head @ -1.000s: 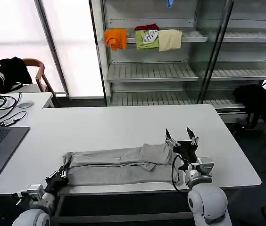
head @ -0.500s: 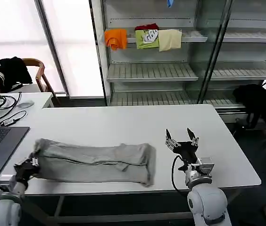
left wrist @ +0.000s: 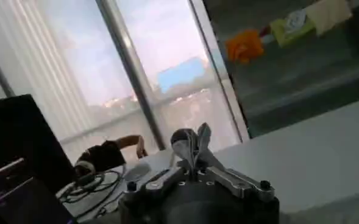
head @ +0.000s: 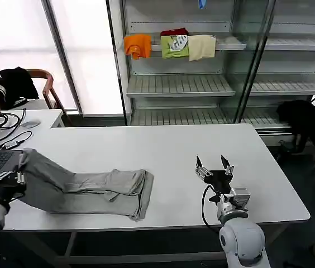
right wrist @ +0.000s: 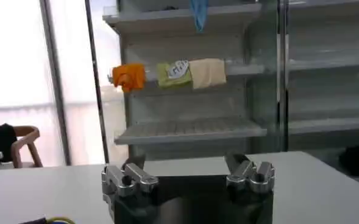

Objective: Fold and organize the clothes.

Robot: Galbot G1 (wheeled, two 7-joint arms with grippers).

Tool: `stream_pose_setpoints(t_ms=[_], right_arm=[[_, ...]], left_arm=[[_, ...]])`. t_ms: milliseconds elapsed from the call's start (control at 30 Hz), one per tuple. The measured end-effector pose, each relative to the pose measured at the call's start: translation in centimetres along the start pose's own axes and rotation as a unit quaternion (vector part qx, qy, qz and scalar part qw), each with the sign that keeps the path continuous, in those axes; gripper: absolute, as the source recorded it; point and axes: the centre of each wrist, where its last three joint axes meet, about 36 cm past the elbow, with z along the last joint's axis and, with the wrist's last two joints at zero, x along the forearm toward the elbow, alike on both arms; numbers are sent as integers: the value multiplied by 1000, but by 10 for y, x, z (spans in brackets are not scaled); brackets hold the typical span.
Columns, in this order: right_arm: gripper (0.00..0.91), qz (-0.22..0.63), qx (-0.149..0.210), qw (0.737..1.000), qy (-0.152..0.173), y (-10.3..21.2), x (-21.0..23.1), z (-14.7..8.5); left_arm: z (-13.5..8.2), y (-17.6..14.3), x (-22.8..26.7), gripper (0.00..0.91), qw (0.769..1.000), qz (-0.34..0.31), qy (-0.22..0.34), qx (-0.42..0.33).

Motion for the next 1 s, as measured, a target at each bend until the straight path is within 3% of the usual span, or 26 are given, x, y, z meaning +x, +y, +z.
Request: stream_pose_setpoints(t_ms=[433, 900, 933, 967, 1000], right_arm=[[907, 8, 2, 1000, 6, -6, 0, 6], [907, 7, 2, 1000, 9, -6, -3, 9], [907, 8, 2, 1000, 10, -6, -3, 9], [907, 8, 3, 1000, 10, -7, -4, 10], [907, 8, 4, 1000, 11, -7, -4, 10]], left_arm=[[-33, -126, -1, 10, 985, 134, -11, 112], [-45, -209, 5, 20, 968, 205, 6, 148], [-45, -213, 6, 101, 967, 207, 8, 147], [-45, -216, 7, 524, 966, 210, 10, 147], [-44, -220, 7, 605, 966, 213, 12, 147]])
